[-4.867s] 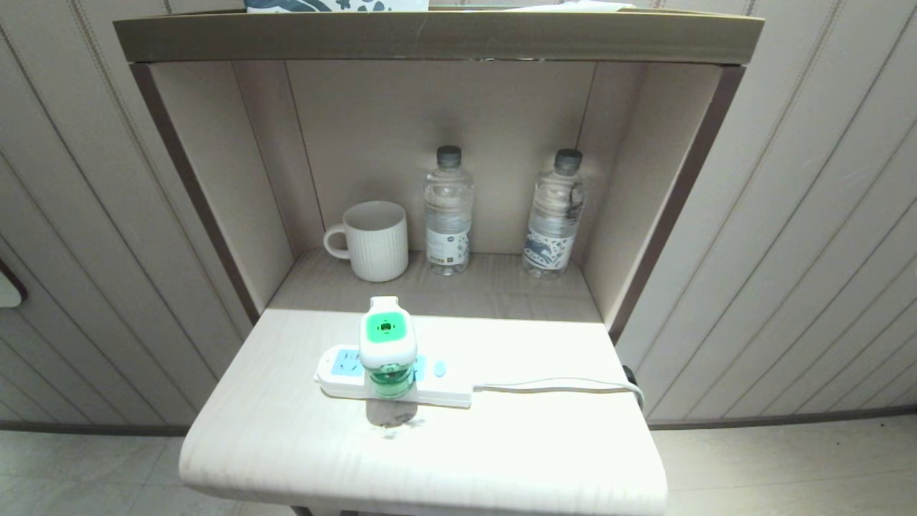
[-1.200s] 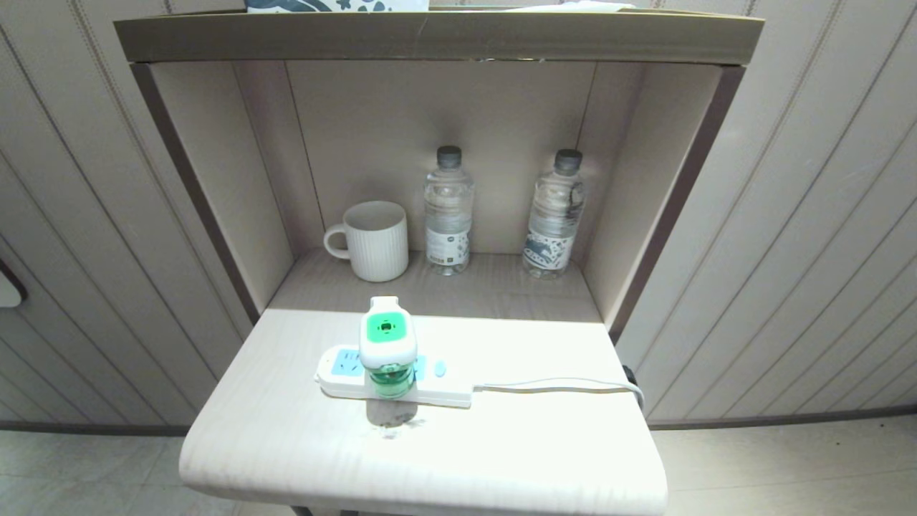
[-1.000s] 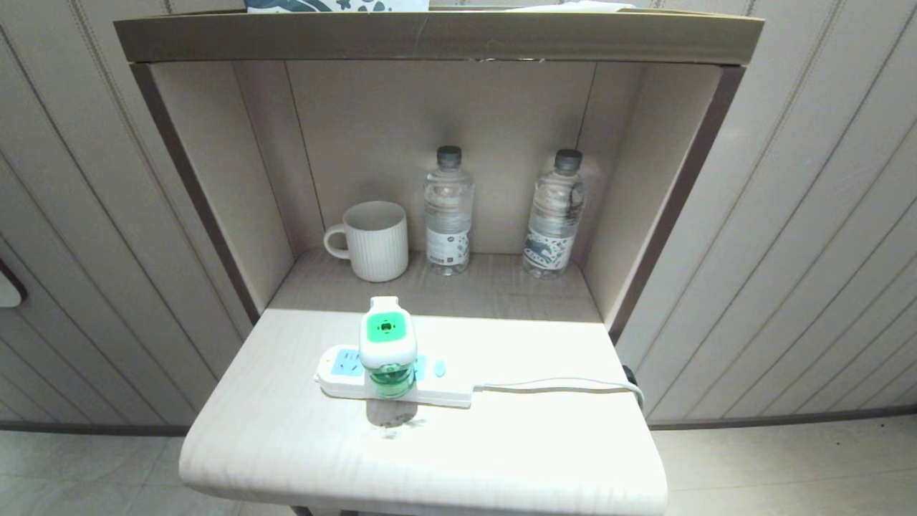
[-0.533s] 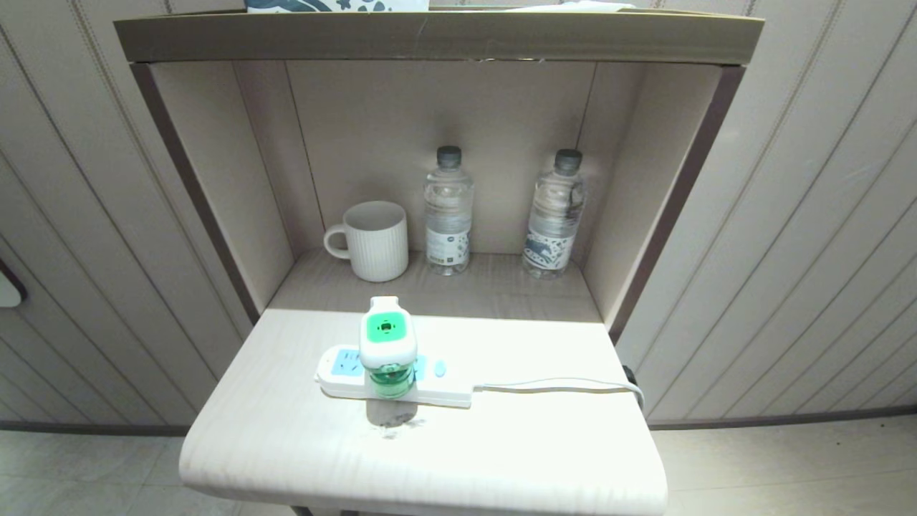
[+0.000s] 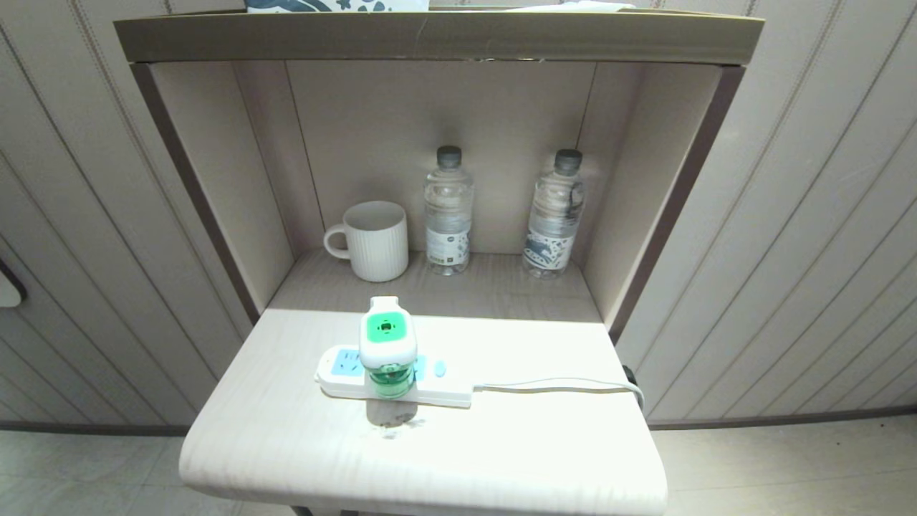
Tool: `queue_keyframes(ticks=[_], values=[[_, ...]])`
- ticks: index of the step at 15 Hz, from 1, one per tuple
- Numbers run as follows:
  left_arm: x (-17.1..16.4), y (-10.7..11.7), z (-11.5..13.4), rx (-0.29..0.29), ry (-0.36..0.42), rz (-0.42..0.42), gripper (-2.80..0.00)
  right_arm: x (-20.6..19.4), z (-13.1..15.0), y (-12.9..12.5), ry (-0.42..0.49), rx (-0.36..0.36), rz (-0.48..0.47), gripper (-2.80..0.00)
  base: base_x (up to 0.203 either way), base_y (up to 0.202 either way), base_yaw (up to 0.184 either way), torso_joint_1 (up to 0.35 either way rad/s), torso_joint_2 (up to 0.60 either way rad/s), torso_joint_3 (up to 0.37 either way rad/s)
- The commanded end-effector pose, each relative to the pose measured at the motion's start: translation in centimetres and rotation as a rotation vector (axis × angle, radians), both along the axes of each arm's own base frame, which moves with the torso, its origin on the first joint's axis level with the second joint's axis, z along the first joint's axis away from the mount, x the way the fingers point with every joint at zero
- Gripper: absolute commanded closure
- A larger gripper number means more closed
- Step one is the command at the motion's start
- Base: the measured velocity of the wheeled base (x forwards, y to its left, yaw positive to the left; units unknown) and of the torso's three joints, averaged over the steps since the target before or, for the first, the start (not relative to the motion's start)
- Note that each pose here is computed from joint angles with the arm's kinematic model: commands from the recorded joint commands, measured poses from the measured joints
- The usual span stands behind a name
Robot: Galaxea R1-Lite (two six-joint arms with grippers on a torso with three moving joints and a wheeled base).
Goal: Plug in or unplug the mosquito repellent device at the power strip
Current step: Pick up the mosquito repellent liquid
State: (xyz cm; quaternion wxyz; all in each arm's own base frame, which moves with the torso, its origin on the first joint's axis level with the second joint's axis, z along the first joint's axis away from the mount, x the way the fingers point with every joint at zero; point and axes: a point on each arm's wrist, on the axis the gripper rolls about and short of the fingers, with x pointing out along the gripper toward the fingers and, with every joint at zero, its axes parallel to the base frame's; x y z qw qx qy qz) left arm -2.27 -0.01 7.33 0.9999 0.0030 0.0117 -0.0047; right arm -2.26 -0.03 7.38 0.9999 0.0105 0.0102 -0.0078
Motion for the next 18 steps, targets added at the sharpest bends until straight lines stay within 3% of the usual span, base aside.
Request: queue_keyframes(ticks=[1, 18], values=[[0.01, 0.0, 0.0, 0.0, 0.001, 0.0, 0.0, 0.01, 0.03, 0.0, 0.001, 0.0, 0.0, 0.0, 0.0, 0.0, 0.0, 0.0, 0.0, 0.0], [0.01, 0.0, 0.0, 0.0, 0.001, 0.0, 0.0, 0.02, -0.01, 0.0, 0.002, 0.0, 0.0, 0.0, 0.0, 0.0, 0.0, 0.0, 0.0, 0.0]])
